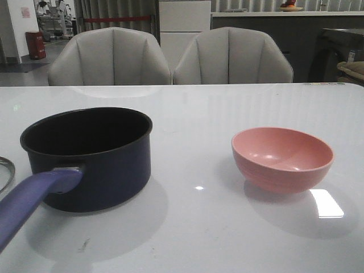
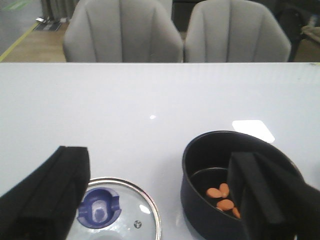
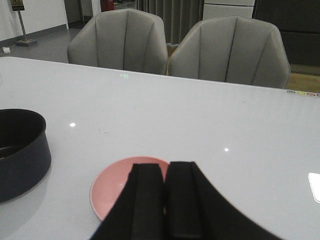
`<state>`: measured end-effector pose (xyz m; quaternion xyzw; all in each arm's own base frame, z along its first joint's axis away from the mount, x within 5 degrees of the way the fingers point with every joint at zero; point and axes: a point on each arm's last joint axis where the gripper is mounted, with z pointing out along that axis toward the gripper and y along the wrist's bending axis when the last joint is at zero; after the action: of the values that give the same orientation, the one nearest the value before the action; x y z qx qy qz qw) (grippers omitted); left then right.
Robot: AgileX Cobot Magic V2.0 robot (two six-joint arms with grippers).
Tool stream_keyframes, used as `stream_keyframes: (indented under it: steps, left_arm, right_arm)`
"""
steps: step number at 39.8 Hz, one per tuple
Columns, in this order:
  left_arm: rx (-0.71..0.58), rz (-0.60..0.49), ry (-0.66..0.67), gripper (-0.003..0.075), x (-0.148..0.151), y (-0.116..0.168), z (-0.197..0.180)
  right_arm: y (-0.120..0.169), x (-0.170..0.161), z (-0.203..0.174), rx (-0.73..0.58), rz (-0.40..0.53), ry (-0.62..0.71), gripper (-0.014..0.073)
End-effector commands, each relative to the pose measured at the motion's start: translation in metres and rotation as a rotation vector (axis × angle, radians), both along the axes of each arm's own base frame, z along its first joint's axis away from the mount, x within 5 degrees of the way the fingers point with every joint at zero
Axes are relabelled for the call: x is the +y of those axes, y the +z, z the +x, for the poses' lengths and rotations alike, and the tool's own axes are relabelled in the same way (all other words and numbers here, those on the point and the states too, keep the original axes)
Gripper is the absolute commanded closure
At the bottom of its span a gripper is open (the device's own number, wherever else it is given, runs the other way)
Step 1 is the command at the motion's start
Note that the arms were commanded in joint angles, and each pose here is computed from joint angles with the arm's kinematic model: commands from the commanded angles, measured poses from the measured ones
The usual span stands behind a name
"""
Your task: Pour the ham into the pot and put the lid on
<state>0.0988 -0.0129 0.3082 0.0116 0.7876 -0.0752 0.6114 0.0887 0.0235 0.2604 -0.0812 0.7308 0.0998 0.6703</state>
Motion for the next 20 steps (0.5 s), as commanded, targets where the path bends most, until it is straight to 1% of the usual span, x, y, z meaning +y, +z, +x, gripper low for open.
stream_keyframes:
  steps: [1,6,10,20]
  left_arm:
    - [0.012,-0.033,0.067,0.011,0.006,0.022,0.02]
    - [0.192,-0.049,0.102,0.011,0.011,0.02,0.05]
    - [0.329,-0.044,0.098,0.011,0.012,0.016,0.078]
    - [0.678,-0.034,0.064,0.0111,0.014,-0.009,0.151]
  right_arm:
    - [0.014,-0.001,0.001,-0.084,0.015,-0.018,0.0457]
    - [0.014,-0.001,0.001,-0.084,0.015,-0.018,0.0457]
    - [0.014,-0.001,0.001,-0.084,0.015,-0.018,0.0457]
    - [0.014,-0.001,0.001,-0.084,0.014,-0.018,0.0457]
